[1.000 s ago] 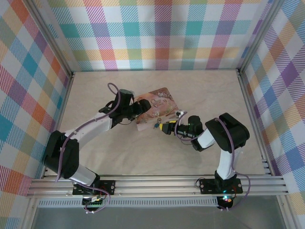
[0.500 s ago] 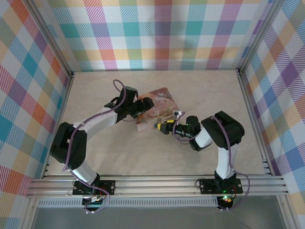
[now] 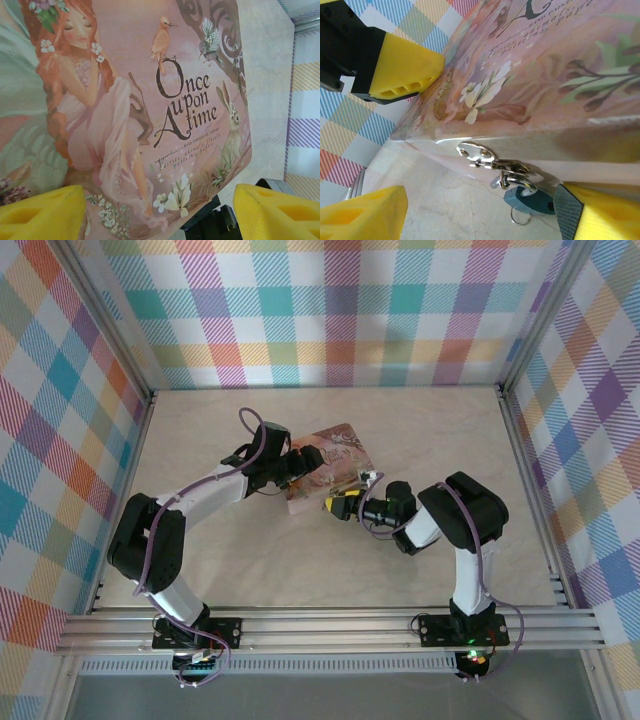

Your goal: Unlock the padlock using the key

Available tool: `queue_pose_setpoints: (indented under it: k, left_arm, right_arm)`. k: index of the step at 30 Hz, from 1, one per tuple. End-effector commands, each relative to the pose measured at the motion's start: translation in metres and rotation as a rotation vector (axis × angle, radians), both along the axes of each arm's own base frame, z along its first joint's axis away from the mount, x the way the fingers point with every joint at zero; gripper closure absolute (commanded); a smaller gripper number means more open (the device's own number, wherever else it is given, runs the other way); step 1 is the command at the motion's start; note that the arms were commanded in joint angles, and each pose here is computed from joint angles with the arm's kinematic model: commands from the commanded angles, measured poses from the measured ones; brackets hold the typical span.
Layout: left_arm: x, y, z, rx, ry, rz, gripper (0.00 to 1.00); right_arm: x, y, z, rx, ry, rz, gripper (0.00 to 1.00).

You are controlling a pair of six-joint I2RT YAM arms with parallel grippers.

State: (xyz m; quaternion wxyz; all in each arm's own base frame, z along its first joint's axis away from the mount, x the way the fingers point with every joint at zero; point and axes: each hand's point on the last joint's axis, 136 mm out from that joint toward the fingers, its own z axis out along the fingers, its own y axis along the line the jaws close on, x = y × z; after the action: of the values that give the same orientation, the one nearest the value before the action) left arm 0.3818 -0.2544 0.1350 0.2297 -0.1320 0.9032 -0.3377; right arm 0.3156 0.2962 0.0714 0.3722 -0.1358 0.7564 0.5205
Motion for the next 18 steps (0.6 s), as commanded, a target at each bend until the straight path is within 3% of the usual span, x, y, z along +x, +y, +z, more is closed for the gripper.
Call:
queue_pose_setpoints:
  k: [1,18]
  left_arm:
    - [-0.003,-0.007,-0.002,0.0,0.004,-0.027,0.22]
    - [-0.003,-0.009,-0.006,0.0,0.016,-0.03,0.22]
  right_arm:
    - [0.001,0.009,0.007,0.03,-0.026,0.03,0.23]
    - [-0.003,0.021,0.012,0.064,-0.035,0.089,0.26]
